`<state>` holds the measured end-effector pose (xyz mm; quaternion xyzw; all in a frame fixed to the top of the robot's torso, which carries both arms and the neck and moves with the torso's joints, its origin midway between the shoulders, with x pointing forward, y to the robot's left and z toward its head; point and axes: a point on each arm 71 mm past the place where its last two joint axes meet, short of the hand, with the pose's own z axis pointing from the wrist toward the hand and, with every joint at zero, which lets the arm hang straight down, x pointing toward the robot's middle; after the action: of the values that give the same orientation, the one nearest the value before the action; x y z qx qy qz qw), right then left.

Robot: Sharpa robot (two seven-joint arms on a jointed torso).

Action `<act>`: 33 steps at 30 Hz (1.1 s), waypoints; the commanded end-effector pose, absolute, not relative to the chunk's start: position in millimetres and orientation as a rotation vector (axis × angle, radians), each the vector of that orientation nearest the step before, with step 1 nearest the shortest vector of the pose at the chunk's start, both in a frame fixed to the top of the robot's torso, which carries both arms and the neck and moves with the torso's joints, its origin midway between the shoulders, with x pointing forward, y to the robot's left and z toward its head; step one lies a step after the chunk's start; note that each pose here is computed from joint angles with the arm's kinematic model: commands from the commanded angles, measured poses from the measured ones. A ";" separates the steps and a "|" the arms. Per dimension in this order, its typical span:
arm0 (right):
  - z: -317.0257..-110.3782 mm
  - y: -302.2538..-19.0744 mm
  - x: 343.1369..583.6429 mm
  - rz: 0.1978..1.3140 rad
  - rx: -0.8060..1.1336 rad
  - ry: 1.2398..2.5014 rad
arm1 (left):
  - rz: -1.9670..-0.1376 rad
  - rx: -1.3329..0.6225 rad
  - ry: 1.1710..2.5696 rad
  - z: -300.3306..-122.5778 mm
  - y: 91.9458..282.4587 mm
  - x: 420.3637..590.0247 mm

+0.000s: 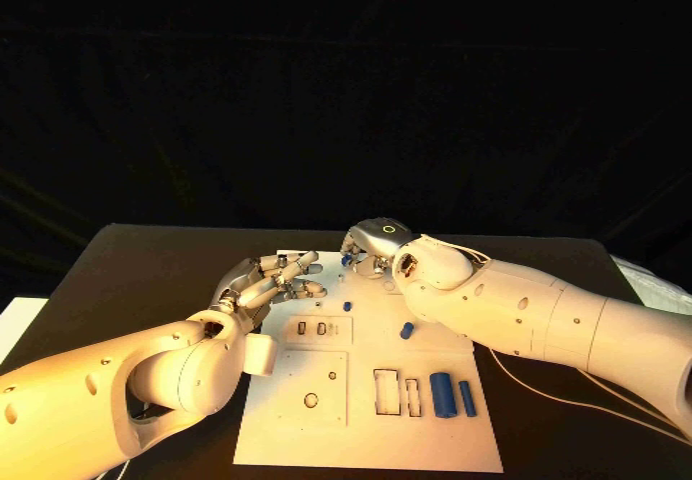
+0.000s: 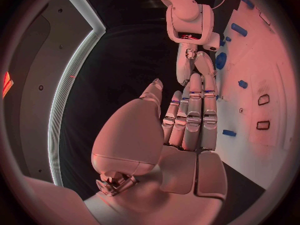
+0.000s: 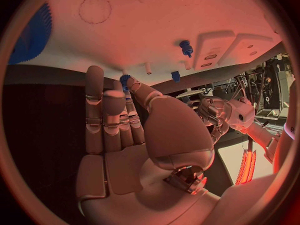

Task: Assemble the parts on the task board

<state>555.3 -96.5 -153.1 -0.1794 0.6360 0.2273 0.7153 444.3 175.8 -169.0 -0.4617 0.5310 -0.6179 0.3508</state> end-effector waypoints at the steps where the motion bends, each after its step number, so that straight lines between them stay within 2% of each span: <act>1: -156.3 -96.9 557.0 0.470 -0.407 1.430 | -1.631 -1.185 1.379 -167.1 173.0 443.7; 10: -158.5 -96.8 559.5 0.450 -0.409 1.448 | -1.632 -1.185 1.380 -167.0 173.1 443.5; 20: -152.2 -100.9 554.0 0.489 -0.383 1.384 | -1.630 -1.186 1.380 -167.0 173.9 443.7; 27: -137.9 -136.4 538.7 0.545 -0.292 1.392 | -1.623 -1.186 1.377 -167.0 178.5 444.0; 33: -126.9 -183.5 529.4 0.582 -0.119 1.522 | -1.619 -1.187 1.374 -167.0 181.5 444.7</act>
<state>530.1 -178.1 -122.3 -0.1096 0.6416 0.2409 0.7199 444.9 183.5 -168.9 -0.4638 0.5304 -0.6145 0.3549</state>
